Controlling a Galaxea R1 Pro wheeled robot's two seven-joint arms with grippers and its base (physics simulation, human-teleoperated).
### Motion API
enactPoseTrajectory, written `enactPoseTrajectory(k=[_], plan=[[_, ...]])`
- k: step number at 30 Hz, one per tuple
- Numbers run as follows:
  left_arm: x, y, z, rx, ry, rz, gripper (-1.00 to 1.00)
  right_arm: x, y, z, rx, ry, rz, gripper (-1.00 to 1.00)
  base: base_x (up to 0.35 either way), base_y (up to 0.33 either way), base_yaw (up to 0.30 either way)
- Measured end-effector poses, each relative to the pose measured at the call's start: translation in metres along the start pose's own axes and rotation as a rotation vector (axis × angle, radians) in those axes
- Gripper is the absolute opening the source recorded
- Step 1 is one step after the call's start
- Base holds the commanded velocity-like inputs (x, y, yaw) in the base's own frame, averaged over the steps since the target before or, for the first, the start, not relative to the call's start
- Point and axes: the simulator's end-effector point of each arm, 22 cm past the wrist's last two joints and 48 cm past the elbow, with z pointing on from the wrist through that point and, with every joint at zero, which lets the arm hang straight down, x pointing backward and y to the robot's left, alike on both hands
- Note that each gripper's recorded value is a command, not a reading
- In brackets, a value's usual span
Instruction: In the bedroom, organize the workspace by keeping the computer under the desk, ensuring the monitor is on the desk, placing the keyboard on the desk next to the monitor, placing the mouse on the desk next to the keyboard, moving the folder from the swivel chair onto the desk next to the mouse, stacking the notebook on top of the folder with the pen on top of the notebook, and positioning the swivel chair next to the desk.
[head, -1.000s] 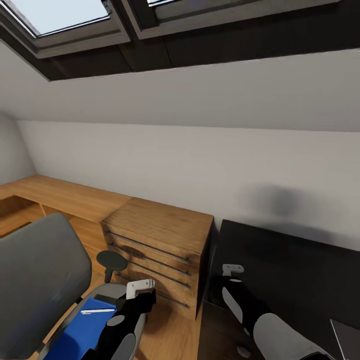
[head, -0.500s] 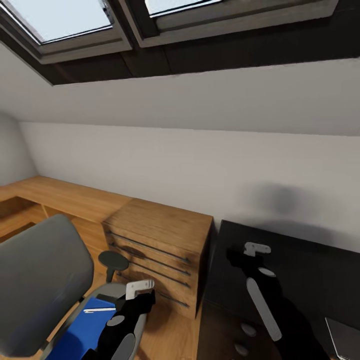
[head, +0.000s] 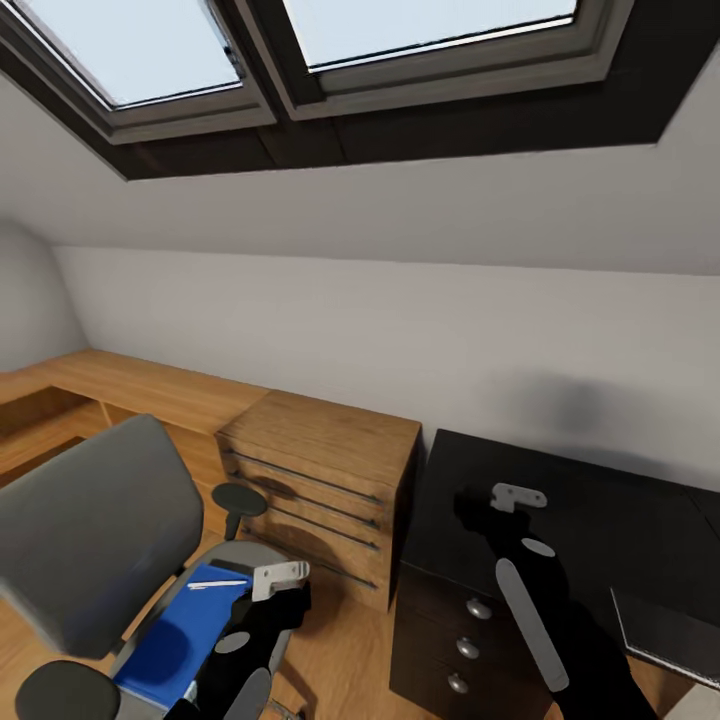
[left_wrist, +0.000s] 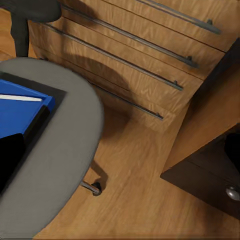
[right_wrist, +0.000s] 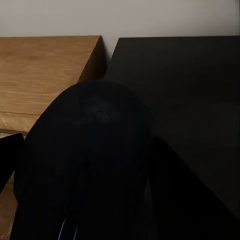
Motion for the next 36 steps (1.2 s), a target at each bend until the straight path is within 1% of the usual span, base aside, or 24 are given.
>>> enactPoseTrajectory(k=[1, 5, 9, 11, 12, 13, 19, 21, 22, 24, 25, 27, 30, 32, 36], plan=[[0.011, 0.003, 0.003, -0.01, 0.025, 0.01, 1.0, -0.002, 0.0, -0.001, 0.001, -0.002, 0.001, -1.0, -0.002, 0.0, -0.002], [0.012, 0.003, 0.002, -0.013, 0.032, 0.014, 1.0, -0.004, 0.0, -0.003, 0.001, 0.0, 0.002, -1.0, 0.0, 0.0, -0.239], [0.012, 0.005, 0.002, -0.017, 0.033, 0.014, 1.0, -0.005, 0.0, -0.003, 0.004, -0.001, 0.001, -1.0, 0.0, 0.0, -0.094], [0.02, 0.008, 0.005, -0.026, 0.048, 0.02, 1.0, -0.004, 0.0, -0.003, 0.004, 0.0, 0.0, -1.0, 0.0, 0.0, -0.022], [0.031, 0.013, 0.009, -0.04, 0.072, 0.03, 1.0, -0.004, 0.0, -0.003, 0.005, 0.0, 0.0, -1.0, 0.0, 0.0, -0.008], [0.036, 0.015, 0.01, -0.046, 0.081, 0.035, 1.0, -0.004, 0.0, -0.003, 0.005, 0.0, 0.0, -1.0, 0.0, 0.0, -0.005], [0.045, 0.021, 0.013, -0.06, 0.102, 0.039, 1.0, -0.004, -0.001, -0.003, 0.006, -0.001, 0.0, -1.0, 0.0, 0.0, -0.006], [0.054, 0.023, 0.015, -0.067, 0.12, 0.052, 1.0, -0.004, -0.001, -0.003, 0.007, -0.001, 0.0, -1.0, 0.0, 0.0, -0.099], [0.068, 0.02, 0.016, -0.065, 0.142, 0.077, 1.0, -0.004, -0.001, -0.003, 0.007, -0.001, 0.0, -1.0, 0.0, 0.0, -0.158], [0.086, 0.012, 0.015, -0.053, 0.168, 0.118, 1.0, -0.005, -0.002, -0.003, 0.008, -0.002, 0.0, -1.0, 0.0, 0.0, -0.193], [0.105, 0.005, 0.015, -0.041, 0.19, 0.156, 1.0, -0.005, -0.002, -0.003, 0.008, -0.002, 0.0, -1.0, 0.0, 0.0, -0.218], [0.127, 0.004, 0.017, -0.043, 0.199, 0.187, 1.0, -0.005, -0.003, -0.003, 0.009, -0.002, -0.001, -1.0, 0.0, 0.0, -0.238], [0.145, 0.011, 0.022, -0.06, 0.168, 0.181, 1.0, -0.005, -0.004, -0.003, 0.01, -0.003, -0.001, -1.0, 0.0, 0.0, -0.251], [0.154, 0.019, 0.025, -0.074, 0.16, 0.179, 1.0, -0.005, -0.004, -0.003, 0.01, -0.002, -0.002, -1.0, 0.0, 0.0, -0.256], [0.173, 0.035, 0.027, -0.107, 0.177, 0.192, 1.0, -0.004, -0.004, -0.003, 0.011, -0.001, -0.002, -1.0, 0.0, 0.0, -0.259]])
